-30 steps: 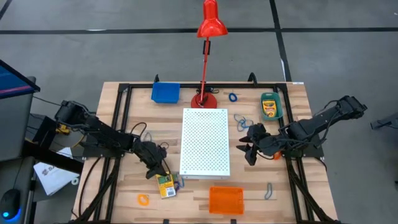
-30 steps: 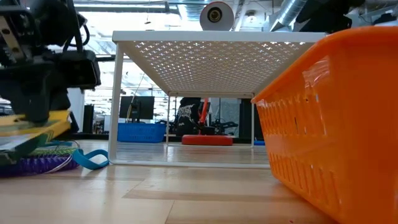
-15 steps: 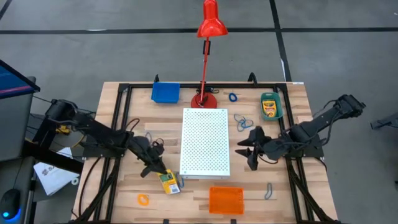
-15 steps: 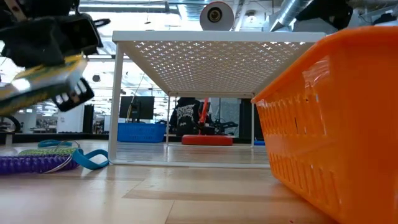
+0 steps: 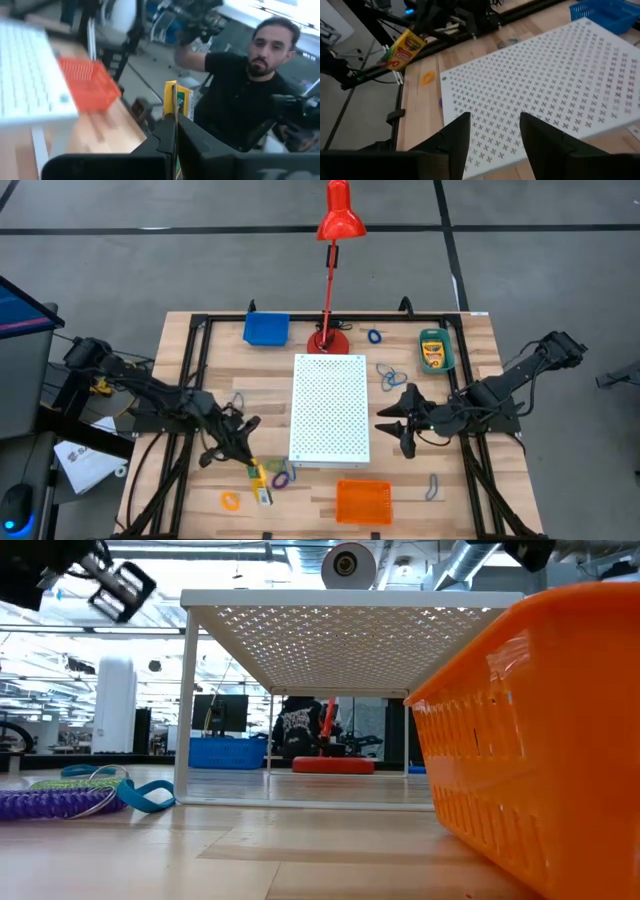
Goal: Pick & Place Office Desk Supplies
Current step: Put the yellow crayon box into the green bin
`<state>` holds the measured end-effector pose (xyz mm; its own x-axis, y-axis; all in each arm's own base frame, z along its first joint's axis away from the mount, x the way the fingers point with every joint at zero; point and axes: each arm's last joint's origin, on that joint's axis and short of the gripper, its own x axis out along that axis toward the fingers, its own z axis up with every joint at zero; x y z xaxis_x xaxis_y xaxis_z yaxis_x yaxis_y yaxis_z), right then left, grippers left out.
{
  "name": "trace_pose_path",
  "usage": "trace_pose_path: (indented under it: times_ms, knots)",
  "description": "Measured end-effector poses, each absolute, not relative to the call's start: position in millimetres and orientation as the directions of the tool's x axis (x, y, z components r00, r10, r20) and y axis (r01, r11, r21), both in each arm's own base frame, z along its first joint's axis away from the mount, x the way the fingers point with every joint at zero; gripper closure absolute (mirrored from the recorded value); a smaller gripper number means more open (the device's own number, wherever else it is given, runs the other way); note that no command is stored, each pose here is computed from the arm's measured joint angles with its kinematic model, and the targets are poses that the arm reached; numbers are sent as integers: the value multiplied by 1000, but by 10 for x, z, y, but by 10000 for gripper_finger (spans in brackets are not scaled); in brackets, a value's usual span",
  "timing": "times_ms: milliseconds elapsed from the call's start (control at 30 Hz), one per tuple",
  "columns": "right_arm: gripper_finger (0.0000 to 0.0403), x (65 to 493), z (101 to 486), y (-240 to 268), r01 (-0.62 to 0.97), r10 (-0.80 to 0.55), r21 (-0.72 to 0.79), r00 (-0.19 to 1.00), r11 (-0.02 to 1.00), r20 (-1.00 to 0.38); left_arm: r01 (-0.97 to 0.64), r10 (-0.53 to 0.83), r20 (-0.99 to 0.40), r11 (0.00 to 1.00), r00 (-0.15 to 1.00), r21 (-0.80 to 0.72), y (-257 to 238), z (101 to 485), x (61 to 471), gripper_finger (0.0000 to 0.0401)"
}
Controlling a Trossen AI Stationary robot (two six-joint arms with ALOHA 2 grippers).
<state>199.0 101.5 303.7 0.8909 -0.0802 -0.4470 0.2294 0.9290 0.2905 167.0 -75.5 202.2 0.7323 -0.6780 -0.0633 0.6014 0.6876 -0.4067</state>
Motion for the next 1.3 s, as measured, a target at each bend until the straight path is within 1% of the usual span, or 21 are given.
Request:
trace_pose_path:
  times_ms: [100,233,300,433,567,667,800,933,1033,1100,1300]
  knots:
    - [235,2011,3065,1011,211,-77,281,904,936,-421,603,-648,-44,730,761,-322,-750,2063,1679,401]
    - [235,2025,3095,1020,180,-67,258,917,949,-394,530,-552,-88,826,829,-194,-763,2129,1804,401]
    - [235,2031,3108,1024,170,-63,253,922,953,-382,492,-500,-84,865,862,-99,-782,2215,1903,401]
    - [235,2032,3110,1024,157,-62,224,923,962,-380,433,-429,-67,898,901,75,-842,2434,2126,401]
    - [235,2034,3114,1025,143,-62,193,924,971,-377,331,-323,-73,919,944,213,-886,2697,2331,401]
    - [235,2040,3137,1038,114,-53,152,933,982,-355,246,-241,-55,918,969,310,-934,2838,2460,401]
    - [235,2103,3145,1095,58,-38,54,948,997,-316,129,-124,-38,903,992,410,-1016,2949,2625,401]
    - [235,2212,3122,1153,22,-36,-51,959,998,-281,26,-7,-43,879,999,476,-1083,2904,2805,401]
    - [231,2296,3055,1194,38,-87,-176,957,984,-277,-28,62,-51,865,997,501,-1111,2832,2917,401]
    - [224,2319,3016,1214,48,-117,-239,952,970,-283,-62,103,-54,858,993,509,-1125,2784,2977,401]
    - [179,2356,2950,1259,118,-199,-285,940,951,-276,-166,193,9,821,981,546,-1154,2681,3103,401]
